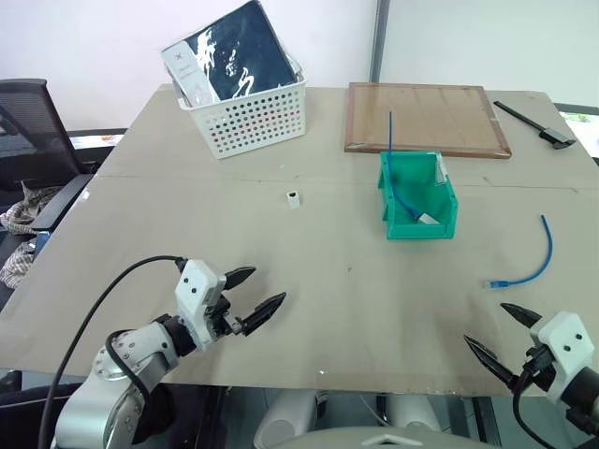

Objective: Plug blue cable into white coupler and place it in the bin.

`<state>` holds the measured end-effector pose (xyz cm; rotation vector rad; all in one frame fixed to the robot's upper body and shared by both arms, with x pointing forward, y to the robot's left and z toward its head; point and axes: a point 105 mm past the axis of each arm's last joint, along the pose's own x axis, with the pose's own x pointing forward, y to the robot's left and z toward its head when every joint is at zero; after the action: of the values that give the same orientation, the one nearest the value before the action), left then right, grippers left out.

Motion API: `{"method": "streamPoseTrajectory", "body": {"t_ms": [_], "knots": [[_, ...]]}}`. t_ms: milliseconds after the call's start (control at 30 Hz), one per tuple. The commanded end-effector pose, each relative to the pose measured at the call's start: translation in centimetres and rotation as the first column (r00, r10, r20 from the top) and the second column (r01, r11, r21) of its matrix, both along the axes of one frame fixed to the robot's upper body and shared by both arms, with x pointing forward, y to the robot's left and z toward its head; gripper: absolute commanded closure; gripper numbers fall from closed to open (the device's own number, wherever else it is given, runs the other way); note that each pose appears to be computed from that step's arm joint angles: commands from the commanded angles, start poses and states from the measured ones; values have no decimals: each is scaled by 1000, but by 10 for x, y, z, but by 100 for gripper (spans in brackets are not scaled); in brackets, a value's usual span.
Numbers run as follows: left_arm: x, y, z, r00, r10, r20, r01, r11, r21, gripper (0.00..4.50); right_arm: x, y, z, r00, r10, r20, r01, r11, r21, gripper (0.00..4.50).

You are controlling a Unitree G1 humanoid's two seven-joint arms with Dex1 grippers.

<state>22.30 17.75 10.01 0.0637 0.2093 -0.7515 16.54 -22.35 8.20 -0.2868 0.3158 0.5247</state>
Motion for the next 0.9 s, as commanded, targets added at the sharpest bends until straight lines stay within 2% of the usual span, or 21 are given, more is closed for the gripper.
{"method": "streamPoseTrajectory", "body": {"t_ms": [33, 133, 267, 500, 533, 600, 700, 900], "knots": [[5, -11, 20, 997, -49, 55, 50, 998, -28, 6, 4, -3, 11, 999, 13, 46, -13, 1000, -17, 3], [13, -23, 38, 991, -112, 75, 117, 991, -67, 6, 10, -5, 22, 996, 80, 28, -78, 994, -74, 3], [11, -36, 49, 975, -216, 59, 220, 973, -74, 6, 11, -16, 28, 980, 162, -114, -180, 967, -178, 3], [-8, -64, 63, 867, -488, 105, 483, 873, 71, 6, 48, -44, 64, 937, 244, -251, -319, 890, -325, 3], [-10, -68, 66, 849, -517, 108, 511, 856, 81, 0, 57, -45, 67, 928, 263, -266, -345, 876, -336, 55], [-13, -74, 70, 826, -553, 112, 545, 833, 95, 0, 72, -47, 71, 917, 283, -282, -377, 848, -373, 131], [-12, -78, 72, 818, -563, 119, 554, 826, 102, 0, 83, -48, 70, 903, 302, -306, -409, 823, -395, 131], [-11, -81, 68, 835, -536, 125, 531, 844, 72, 0, 89, -36, 68, 886, 340, -316, -447, 806, -388, 131]]}}
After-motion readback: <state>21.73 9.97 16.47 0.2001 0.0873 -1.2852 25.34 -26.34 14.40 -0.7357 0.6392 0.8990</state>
